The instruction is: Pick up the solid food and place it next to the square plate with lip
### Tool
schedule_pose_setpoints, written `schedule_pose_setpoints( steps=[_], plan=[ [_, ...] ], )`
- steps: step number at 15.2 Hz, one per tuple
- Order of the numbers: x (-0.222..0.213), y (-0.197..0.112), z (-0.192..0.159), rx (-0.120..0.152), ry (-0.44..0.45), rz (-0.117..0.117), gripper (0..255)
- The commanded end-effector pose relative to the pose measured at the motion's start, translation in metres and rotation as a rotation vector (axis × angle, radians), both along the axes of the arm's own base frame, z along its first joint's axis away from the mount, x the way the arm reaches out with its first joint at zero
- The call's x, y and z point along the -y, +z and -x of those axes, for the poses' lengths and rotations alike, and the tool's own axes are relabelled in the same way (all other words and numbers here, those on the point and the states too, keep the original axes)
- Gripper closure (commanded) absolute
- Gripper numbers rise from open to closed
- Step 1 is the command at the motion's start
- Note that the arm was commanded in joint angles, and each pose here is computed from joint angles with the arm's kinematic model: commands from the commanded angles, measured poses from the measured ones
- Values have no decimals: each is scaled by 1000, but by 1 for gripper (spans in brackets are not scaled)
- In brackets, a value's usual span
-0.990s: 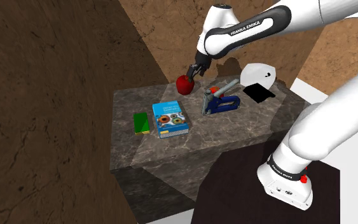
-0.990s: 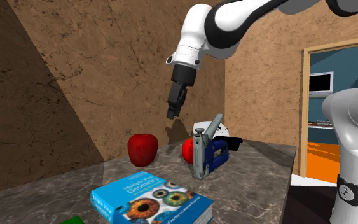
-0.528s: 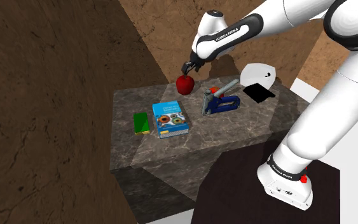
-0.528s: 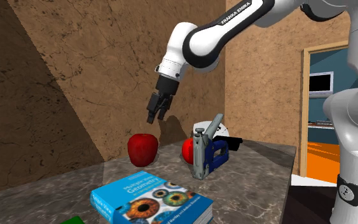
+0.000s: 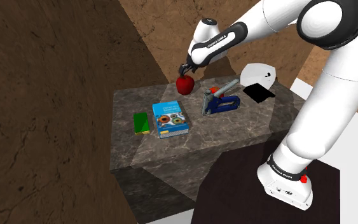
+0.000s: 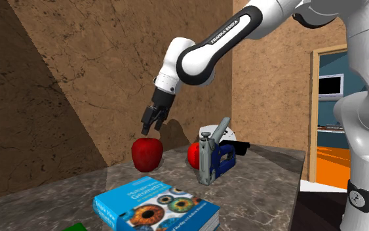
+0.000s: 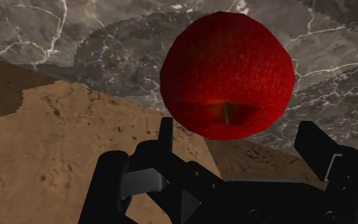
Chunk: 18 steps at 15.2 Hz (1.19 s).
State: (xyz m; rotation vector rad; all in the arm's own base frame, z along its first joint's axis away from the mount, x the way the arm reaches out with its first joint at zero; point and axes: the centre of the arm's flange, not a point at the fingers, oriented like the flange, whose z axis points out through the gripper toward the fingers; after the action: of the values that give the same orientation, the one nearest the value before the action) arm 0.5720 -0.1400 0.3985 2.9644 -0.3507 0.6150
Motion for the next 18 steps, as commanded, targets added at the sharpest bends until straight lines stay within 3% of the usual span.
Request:
schedule_pose_setpoints(
  steps=[1,9,10,18],
  plan=[
    [2,-9,-4,1,0,0,0],
    [2,-12,-5,1,0,0,0],
    [2,-12,-5,1,0,0,255],
    [2,-12,-7,1,0,0,255]
  ],
)
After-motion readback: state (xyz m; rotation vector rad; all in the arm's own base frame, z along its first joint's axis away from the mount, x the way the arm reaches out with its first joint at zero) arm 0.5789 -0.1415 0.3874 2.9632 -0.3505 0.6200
